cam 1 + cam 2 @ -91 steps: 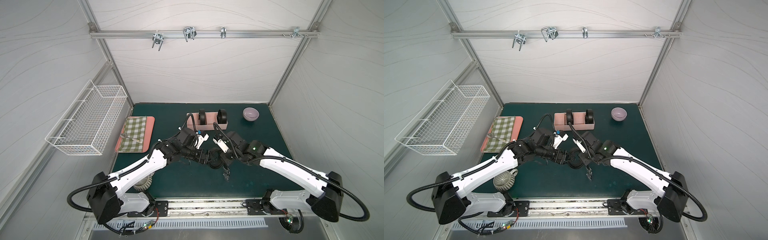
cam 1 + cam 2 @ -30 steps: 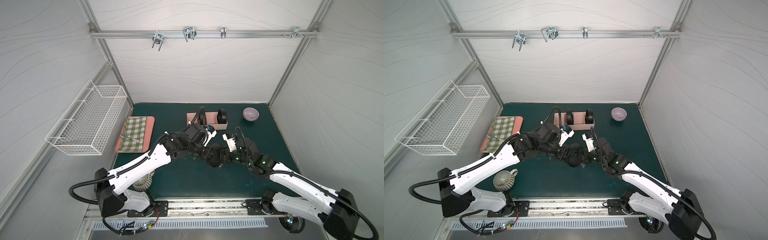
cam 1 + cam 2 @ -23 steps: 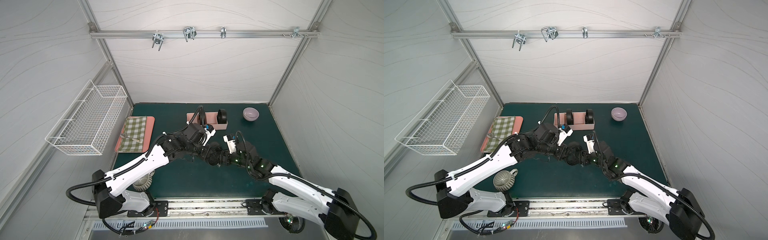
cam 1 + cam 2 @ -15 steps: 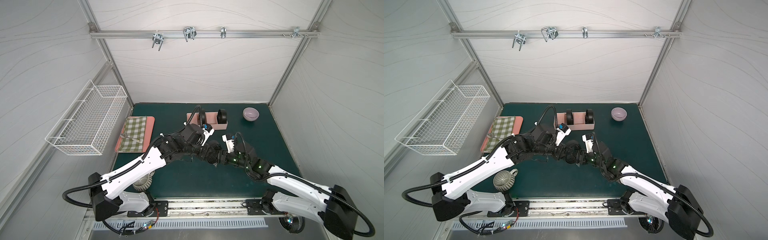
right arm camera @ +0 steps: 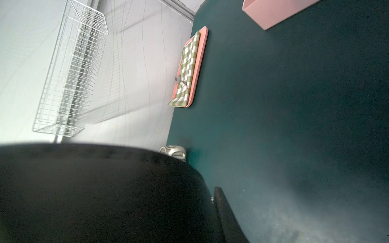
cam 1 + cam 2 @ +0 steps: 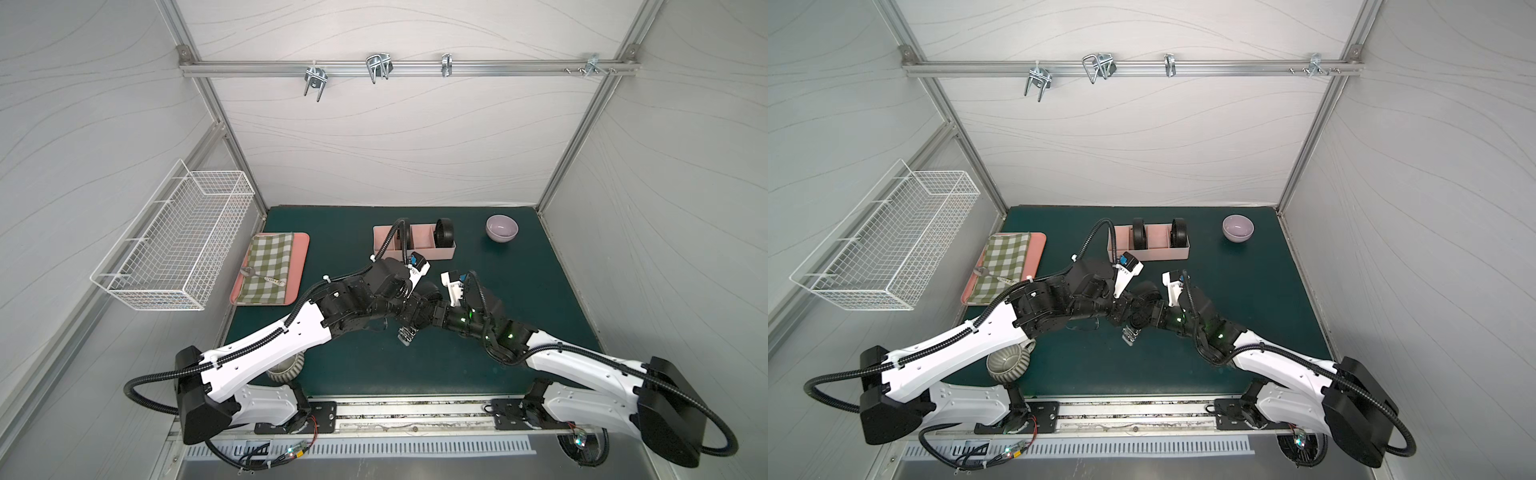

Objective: Place the belts into the storage roll
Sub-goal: Roll the belt.

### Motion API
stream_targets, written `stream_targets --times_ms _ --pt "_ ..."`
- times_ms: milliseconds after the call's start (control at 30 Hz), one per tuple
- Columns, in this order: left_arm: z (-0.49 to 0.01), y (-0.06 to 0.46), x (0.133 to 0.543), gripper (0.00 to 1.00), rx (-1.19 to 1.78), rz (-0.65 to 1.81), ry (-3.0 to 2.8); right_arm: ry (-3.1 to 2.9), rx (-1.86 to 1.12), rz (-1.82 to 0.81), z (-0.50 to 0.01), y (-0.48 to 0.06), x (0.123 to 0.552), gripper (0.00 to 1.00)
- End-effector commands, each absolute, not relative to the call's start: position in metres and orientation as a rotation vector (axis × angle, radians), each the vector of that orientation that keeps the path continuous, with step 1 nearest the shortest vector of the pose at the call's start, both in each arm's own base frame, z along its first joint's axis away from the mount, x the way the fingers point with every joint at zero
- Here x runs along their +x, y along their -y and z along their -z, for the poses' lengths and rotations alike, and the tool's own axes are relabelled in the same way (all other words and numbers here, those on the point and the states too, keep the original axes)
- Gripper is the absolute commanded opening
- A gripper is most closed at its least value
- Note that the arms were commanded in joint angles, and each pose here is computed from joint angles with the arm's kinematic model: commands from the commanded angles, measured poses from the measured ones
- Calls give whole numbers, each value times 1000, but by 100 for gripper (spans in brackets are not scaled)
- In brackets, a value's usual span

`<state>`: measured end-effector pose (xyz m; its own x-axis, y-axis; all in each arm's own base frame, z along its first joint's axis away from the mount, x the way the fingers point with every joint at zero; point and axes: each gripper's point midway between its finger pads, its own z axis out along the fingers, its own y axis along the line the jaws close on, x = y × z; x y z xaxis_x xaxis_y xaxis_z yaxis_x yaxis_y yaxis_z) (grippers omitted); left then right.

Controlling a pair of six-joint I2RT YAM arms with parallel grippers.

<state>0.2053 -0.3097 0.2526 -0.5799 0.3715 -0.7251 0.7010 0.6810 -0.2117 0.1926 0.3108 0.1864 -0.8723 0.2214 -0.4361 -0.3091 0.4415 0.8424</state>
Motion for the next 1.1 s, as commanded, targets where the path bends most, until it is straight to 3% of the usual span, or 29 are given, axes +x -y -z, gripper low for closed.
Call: stream_targets --times_ms 0,133,167,433,467,833,1067 --pt "-288 319 211 0 812 664 -2084 -2151 -46 -1524 -206 -317 192 13" --pt "-287 320 206 0 828 654 -2088 -2167 -54 -1471 -200 -312 193 8" --pt "-288 321 205 5 836 655 -2086 -2170 -55 -1450 -198 -310 193 7" --pt "-298 304 199 96 795 639 -2098 -2210 -258 -1020 -199 -272 200 0" --pt "-299 299 199 99 789 624 -2098 -2214 -298 -932 -199 -264 202 0" --pt "-272 286 183 99 901 779 -2239 -2109 -657 -137 -209 -204 219 0" --pt "-267 308 182 99 931 875 -2259 -2021 -782 47 -215 -216 216 0"
